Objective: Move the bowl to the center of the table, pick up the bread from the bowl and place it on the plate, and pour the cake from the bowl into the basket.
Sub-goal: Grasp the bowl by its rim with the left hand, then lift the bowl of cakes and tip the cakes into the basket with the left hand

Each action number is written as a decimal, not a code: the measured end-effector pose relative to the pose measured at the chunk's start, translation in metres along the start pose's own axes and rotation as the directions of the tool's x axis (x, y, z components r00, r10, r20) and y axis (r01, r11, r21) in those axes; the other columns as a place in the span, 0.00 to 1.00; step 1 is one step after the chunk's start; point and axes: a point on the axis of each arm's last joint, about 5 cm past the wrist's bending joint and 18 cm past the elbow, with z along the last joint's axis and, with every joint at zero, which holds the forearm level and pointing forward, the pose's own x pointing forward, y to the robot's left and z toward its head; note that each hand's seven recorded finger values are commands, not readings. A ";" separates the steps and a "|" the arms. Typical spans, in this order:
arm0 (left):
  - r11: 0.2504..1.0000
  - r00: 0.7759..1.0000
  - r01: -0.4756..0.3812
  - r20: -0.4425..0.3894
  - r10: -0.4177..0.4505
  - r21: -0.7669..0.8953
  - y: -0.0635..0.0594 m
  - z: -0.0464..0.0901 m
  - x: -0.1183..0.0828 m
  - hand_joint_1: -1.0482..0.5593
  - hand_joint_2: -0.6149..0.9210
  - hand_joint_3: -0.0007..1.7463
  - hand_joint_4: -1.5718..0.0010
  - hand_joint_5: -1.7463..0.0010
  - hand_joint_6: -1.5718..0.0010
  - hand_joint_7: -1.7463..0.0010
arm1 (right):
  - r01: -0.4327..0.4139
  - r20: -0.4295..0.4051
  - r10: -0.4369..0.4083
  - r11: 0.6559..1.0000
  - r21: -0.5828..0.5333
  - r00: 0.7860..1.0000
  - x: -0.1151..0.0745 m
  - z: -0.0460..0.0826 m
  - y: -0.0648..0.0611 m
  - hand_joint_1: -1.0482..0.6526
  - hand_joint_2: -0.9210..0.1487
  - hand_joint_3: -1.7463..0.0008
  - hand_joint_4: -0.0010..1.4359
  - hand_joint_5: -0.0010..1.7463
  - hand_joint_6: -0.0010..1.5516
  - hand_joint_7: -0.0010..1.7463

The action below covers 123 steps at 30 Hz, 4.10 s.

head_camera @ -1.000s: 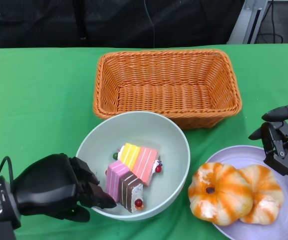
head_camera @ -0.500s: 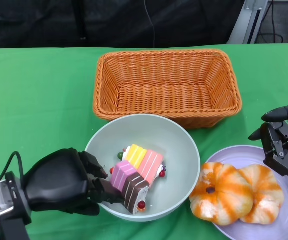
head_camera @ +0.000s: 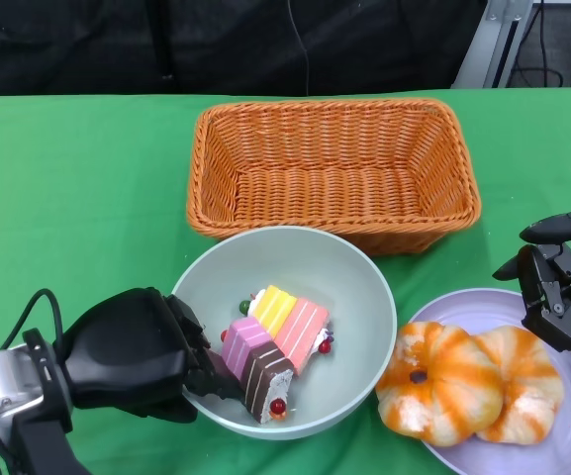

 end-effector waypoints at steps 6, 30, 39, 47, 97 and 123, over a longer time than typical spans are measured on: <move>1.000 0.999 0.019 0.036 -0.018 -0.024 -0.003 0.004 0.006 0.35 1.00 0.07 0.42 0.85 0.37 0.97 | 0.014 0.003 -0.014 1.000 0.006 1.000 0.001 0.001 0.002 0.55 0.28 0.47 0.50 0.93 0.43 0.73; 0.990 0.991 -0.125 0.038 0.128 -0.057 -0.022 0.007 0.007 0.40 1.00 0.01 0.52 0.30 0.27 0.91 | 0.026 0.000 -0.026 1.000 0.014 1.000 0.000 0.000 0.002 0.56 0.29 0.48 0.51 0.92 0.44 0.72; 0.975 0.975 -0.216 0.040 0.219 -0.054 -0.031 0.008 0.005 0.43 1.00 0.00 0.63 0.01 0.48 0.47 | 0.027 -0.001 -0.027 1.000 0.013 1.000 0.000 0.000 0.002 0.56 0.29 0.47 0.51 0.92 0.43 0.72; 0.960 0.961 -0.272 0.033 0.274 -0.064 -0.034 0.009 0.004 0.46 1.00 0.03 0.62 0.00 0.56 0.30 | 0.027 -0.006 -0.027 0.999 0.020 1.000 0.000 0.000 0.002 0.56 0.29 0.47 0.51 0.92 0.44 0.72; 0.866 0.865 -0.486 0.074 0.496 -0.120 -0.032 0.010 -0.006 0.53 1.00 0.18 0.59 0.07 0.58 0.27 | 0.039 -0.017 -0.039 0.999 0.036 0.999 -0.001 0.000 0.001 0.56 0.27 0.49 0.51 0.90 0.43 0.70; 0.772 0.777 -0.624 0.010 0.630 -0.120 -0.011 0.005 0.007 0.61 0.89 0.38 0.62 0.01 0.65 0.08 | 0.042 -0.026 -0.041 0.999 0.023 0.999 -0.002 -0.003 0.000 0.57 0.30 0.46 0.54 0.89 0.45 0.70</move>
